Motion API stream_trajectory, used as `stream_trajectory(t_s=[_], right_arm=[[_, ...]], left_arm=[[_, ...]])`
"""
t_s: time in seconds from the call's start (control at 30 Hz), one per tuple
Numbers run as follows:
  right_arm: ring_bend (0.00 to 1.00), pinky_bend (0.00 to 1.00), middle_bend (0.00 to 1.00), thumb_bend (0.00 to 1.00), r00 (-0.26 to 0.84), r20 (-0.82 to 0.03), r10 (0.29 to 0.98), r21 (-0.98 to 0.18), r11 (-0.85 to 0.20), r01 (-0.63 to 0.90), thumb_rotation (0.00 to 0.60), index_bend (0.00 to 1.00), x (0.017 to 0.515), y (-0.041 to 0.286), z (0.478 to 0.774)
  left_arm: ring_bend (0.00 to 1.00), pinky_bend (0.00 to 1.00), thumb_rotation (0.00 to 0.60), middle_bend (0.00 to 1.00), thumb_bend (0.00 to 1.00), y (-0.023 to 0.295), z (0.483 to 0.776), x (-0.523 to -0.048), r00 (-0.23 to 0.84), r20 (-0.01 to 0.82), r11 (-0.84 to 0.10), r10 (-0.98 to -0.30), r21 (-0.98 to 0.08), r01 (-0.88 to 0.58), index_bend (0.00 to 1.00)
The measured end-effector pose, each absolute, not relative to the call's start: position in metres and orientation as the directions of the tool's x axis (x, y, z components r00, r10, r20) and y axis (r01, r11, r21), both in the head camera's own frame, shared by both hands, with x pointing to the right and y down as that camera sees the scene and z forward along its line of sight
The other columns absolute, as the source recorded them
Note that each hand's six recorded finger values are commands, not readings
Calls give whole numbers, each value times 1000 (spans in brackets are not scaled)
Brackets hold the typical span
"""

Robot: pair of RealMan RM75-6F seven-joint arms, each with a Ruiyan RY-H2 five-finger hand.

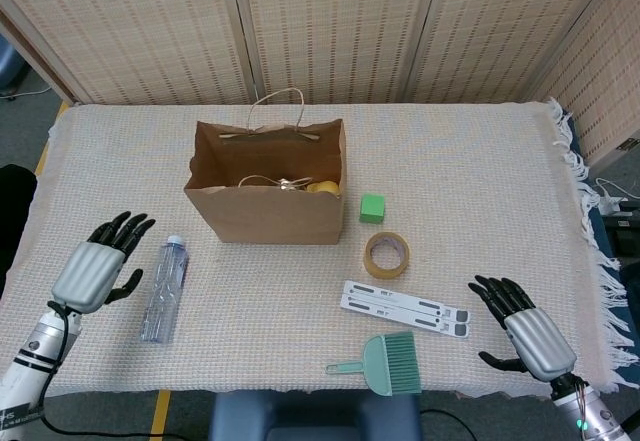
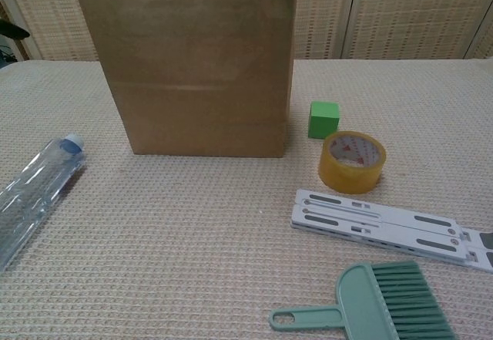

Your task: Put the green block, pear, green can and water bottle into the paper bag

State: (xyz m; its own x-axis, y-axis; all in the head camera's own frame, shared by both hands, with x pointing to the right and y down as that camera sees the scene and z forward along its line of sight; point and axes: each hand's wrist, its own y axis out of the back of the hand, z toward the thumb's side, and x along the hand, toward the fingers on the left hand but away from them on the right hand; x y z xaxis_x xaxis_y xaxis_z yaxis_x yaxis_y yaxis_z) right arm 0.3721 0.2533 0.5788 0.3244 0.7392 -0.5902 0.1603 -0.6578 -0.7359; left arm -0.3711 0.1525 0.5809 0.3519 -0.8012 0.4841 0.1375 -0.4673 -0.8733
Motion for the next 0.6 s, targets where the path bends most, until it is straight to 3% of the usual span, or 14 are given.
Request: stream_trajectory(t_s=[0.13,0.3,0.4,0.6], right_arm=[[0,11,0,69,323,-592,738,-736,-659,157,600,0,372,254,579],[0,11,0,69,318,-598,736,-732,-663,158,600,0,372,254,580],[0,11,0,69,315,-602,734,-729,-666,158,600,0,372,254,581],[0,11,0,69,312,-611,728,-722,-673,157,600,0,372,254,582]], left_arm=[[0,122,600,0,388,157,597,-369,514,516,-356,-685,-853,381,0],[0,71,600,0,385,162,614,-369,662,579,-119,-476,-788,604,0],[0,51,600,0,387,167,625,-369,709,610,15,-354,-754,657,0],[0,16,600,0,388,170,644,-371,724,651,154,-229,-710,687,0]])
